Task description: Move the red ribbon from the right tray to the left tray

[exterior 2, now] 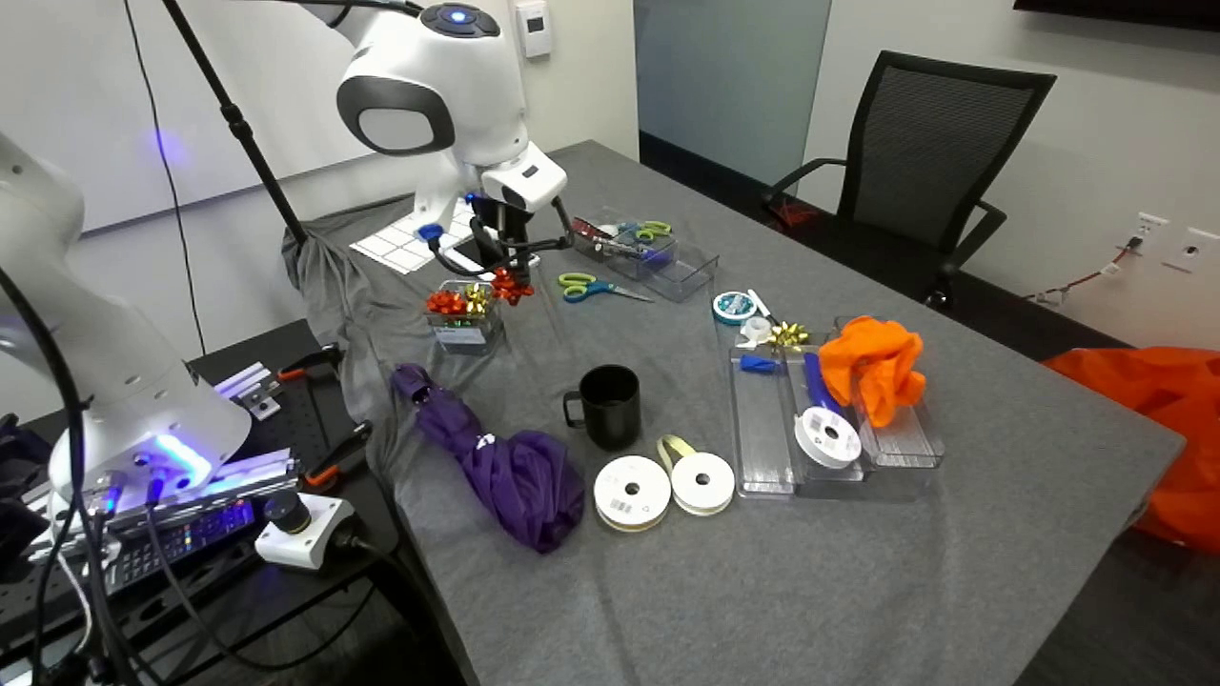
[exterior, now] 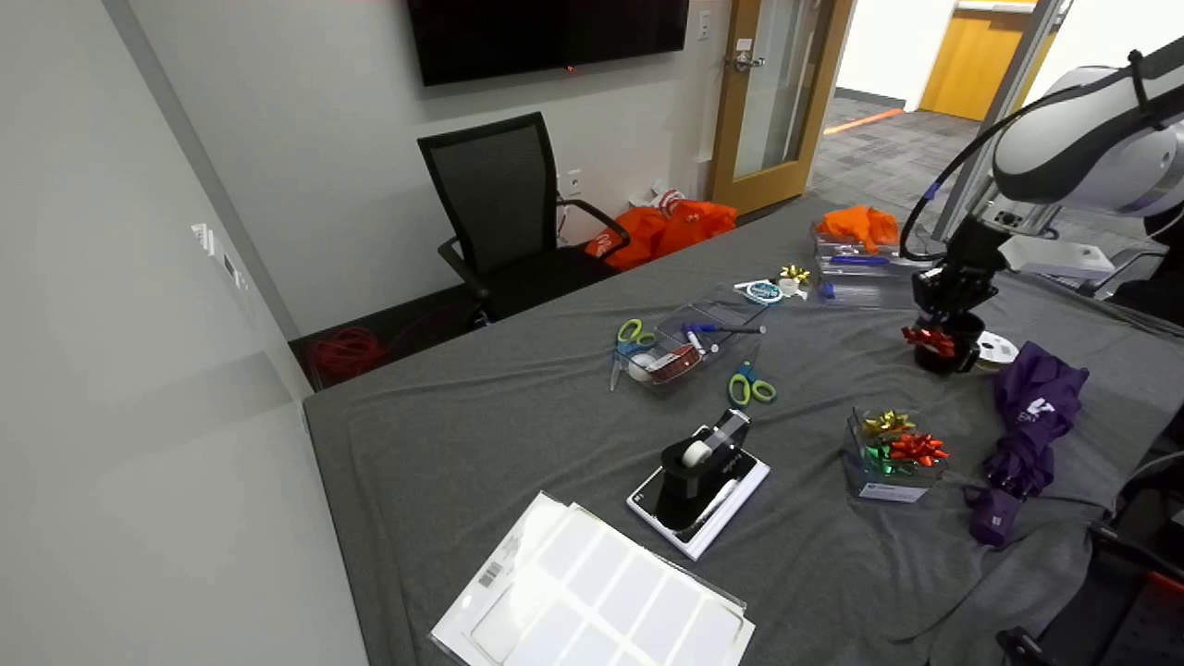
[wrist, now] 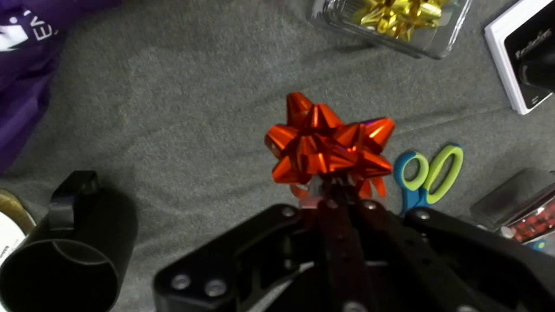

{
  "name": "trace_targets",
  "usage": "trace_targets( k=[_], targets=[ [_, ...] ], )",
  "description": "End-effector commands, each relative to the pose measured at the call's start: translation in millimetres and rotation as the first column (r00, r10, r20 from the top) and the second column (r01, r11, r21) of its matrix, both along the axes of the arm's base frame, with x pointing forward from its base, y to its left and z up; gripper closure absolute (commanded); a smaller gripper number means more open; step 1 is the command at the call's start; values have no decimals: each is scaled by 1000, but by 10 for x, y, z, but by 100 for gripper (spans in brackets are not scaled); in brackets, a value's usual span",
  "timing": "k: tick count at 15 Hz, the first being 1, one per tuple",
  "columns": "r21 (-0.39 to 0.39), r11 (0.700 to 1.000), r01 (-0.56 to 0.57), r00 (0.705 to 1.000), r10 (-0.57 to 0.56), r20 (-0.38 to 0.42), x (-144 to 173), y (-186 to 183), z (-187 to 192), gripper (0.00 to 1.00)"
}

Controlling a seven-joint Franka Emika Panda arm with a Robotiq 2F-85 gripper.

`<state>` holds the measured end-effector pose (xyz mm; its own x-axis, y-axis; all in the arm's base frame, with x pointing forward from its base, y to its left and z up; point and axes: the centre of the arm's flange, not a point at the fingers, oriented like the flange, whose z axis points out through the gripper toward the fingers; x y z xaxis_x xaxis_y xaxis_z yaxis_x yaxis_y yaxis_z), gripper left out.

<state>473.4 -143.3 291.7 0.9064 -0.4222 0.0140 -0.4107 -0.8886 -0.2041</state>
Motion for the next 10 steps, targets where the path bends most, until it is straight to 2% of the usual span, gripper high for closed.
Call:
trace_targets(
  k=[1, 5, 10],
  targets=[
    [27, 997, -72, 997, 72, -3, -172, 381, -50, 100],
    [89, 986, -140, 990, 140, 9, -261, 766, -132, 100],
    [202, 962, -181, 983, 171, 66, -463, 1037, -313, 100]
  ],
)
